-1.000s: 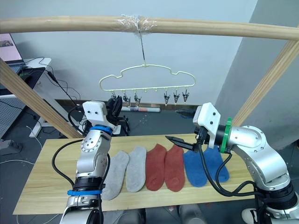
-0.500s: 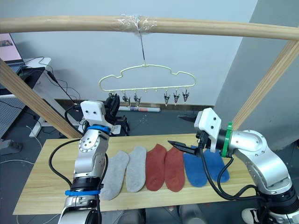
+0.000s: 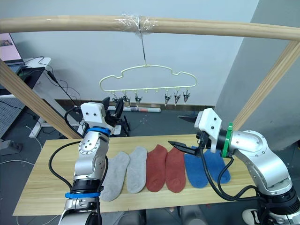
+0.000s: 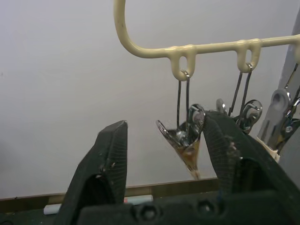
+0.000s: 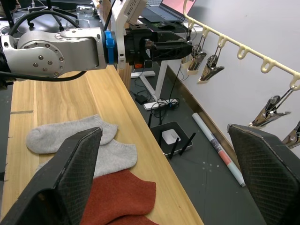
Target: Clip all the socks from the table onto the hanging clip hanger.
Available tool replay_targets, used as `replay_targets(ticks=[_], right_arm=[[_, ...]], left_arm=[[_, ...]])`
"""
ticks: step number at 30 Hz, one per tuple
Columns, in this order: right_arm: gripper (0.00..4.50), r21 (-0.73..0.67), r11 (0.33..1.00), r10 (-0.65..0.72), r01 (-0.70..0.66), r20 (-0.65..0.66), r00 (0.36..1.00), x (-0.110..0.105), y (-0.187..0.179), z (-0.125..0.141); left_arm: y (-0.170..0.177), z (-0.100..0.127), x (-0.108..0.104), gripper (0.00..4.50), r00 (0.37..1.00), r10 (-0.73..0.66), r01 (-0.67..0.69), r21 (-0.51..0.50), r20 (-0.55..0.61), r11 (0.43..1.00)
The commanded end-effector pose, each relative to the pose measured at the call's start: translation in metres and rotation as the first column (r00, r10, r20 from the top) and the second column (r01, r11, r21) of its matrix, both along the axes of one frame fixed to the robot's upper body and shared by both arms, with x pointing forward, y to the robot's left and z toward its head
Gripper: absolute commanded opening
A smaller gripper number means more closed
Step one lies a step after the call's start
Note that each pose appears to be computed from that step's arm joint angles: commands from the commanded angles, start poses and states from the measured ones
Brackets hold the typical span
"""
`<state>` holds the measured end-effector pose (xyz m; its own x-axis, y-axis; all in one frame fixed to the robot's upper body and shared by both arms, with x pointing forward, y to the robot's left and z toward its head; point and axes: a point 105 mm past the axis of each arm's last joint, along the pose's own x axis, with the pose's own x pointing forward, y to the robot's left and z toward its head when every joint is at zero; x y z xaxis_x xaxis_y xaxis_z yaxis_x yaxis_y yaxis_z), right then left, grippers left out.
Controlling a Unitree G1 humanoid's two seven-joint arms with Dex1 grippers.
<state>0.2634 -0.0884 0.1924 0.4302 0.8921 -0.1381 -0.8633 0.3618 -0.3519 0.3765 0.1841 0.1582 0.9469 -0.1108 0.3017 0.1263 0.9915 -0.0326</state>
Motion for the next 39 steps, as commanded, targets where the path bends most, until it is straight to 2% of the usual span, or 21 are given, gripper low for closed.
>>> replay_targets(ticks=[1, 16, 19, 24, 27, 32, 35, 37, 39], right_arm=[[4.50, 0.008, 0.999, 0.035, -0.035, 0.052, 0.998, -0.007, 0.005, 0.012], [4.50, 0.004, 0.999, 0.035, -0.035, 0.046, 0.998, -0.007, 0.004, 0.011], [4.50, 0.003, 0.999, 0.035, -0.035, 0.045, 0.998, -0.007, 0.004, 0.011], [4.50, 0.001, 0.999, 0.036, -0.036, 0.044, 0.998, -0.007, 0.003, 0.011], [4.50, 0.000, 0.999, 0.037, -0.037, 0.043, 0.998, -0.007, 0.003, 0.011], [4.50, -0.008, 0.999, 0.035, -0.035, 0.035, 0.999, -0.007, 0.002, 0.008], [4.50, -0.045, 0.999, -0.019, 0.019, 0.008, 1.000, -0.002, -0.006, -0.006], [4.50, -0.088, 0.984, -0.154, 0.152, -0.012, 0.988, 0.012, -0.024, -0.025], [4.50, -0.139, 0.943, -0.312, 0.304, -0.043, 0.949, 0.023, -0.046, -0.051]], left_arm=[[-0.005, 0.020, -0.005, 2.53, 0.997, -0.001, 0.000, 0.020, 0.076, 1.000], [-0.010, 0.024, -0.005, 2.53, 0.996, -0.010, 0.011, -0.007, 0.083, 1.000], [-0.011, 0.024, -0.005, 1.95, 0.997, -0.015, 0.016, -0.008, 0.082, 1.000], [-0.012, 0.024, -0.006, 0.57, 0.996, -0.018, 0.019, -0.004, 0.083, 1.000], [-0.010, 0.024, -0.006, 0.07, 0.996, -0.012, 0.012, 0.000, 0.083, 1.000], [-0.007, 0.023, -0.007, 0.01, 0.997, 0.000, 0.000, 0.008, 0.082, 1.000], [-0.005, 0.024, -0.008, 0.01, 0.997, 0.000, -0.001, 0.017, 0.083, 1.000], [-0.005, 0.025, -0.009, 0.01, 0.996, -0.007, 0.005, 0.033, 0.083, 0.999], [-0.005, 0.026, -0.011, 0.01, 0.996, -0.023, 0.018, 0.052, 0.082, 0.998]])
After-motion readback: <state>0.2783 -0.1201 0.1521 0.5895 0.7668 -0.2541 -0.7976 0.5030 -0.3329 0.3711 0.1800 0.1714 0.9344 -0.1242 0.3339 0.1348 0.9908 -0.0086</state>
